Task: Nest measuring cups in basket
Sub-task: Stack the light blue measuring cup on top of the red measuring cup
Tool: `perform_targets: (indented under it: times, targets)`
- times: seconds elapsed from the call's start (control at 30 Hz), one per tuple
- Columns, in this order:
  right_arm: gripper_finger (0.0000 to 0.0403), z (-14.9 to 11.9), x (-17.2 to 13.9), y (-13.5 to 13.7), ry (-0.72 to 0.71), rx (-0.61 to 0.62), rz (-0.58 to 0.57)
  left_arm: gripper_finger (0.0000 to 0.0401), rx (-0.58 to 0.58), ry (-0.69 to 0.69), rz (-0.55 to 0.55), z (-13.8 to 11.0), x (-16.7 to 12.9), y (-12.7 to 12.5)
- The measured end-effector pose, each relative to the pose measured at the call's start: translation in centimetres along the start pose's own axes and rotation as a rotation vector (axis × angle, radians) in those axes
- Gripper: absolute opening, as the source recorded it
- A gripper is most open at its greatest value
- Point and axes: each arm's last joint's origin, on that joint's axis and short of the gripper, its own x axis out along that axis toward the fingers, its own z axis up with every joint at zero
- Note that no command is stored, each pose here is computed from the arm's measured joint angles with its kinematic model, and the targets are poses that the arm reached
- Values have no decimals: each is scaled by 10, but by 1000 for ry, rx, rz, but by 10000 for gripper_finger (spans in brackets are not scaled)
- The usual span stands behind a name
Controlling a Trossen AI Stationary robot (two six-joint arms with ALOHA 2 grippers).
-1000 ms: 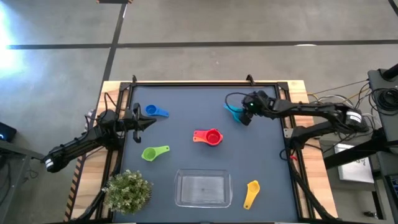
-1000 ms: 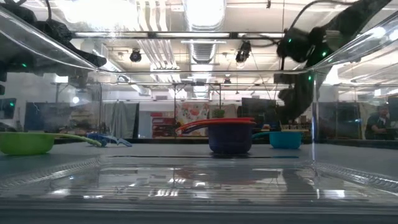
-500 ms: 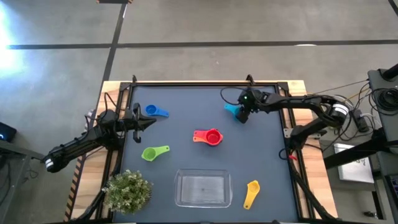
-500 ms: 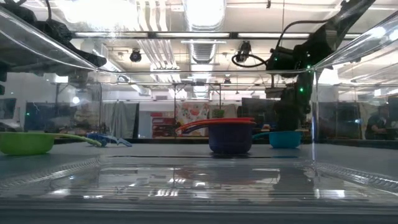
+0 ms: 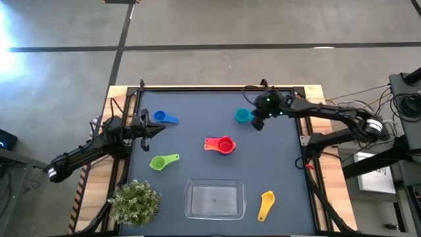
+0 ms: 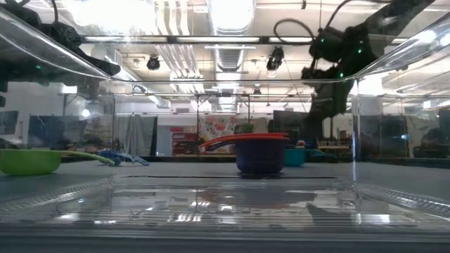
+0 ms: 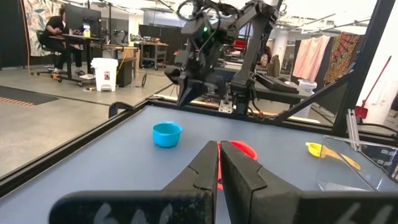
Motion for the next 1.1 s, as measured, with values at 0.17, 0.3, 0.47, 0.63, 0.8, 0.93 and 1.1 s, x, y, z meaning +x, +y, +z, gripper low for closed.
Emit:
perform_targets:
  times: [0.17, 0.3, 0.47, 0.63, 0.8, 0.93, 1.1]
  targets:
    - [9, 2, -10, 1, -30, -23, -7, 0, 0, 0, 0, 0, 0, 0]
    - [22, -1, -8, 1, -5, -88, 4, 0, 0, 0, 0, 0, 0, 0]
    - [70, -7, 5, 0, 73, -170, 7, 0, 0, 0, 0, 0, 0, 0]
    - [131, -14, 22, -4, 164, -251, -64, 0, 0, 0, 0, 0, 0, 0]
    - [170, -21, 38, -6, 242, -257, -93, 0, 0, 0, 0, 0, 0, 0]
    - [182, -22, 46, -2, 245, -250, -82, 0, 0, 0, 0, 0, 0, 0]
    - [185, -16, 49, 14, 172, -276, -53, 0, 0, 0, 0, 0, 0, 0]
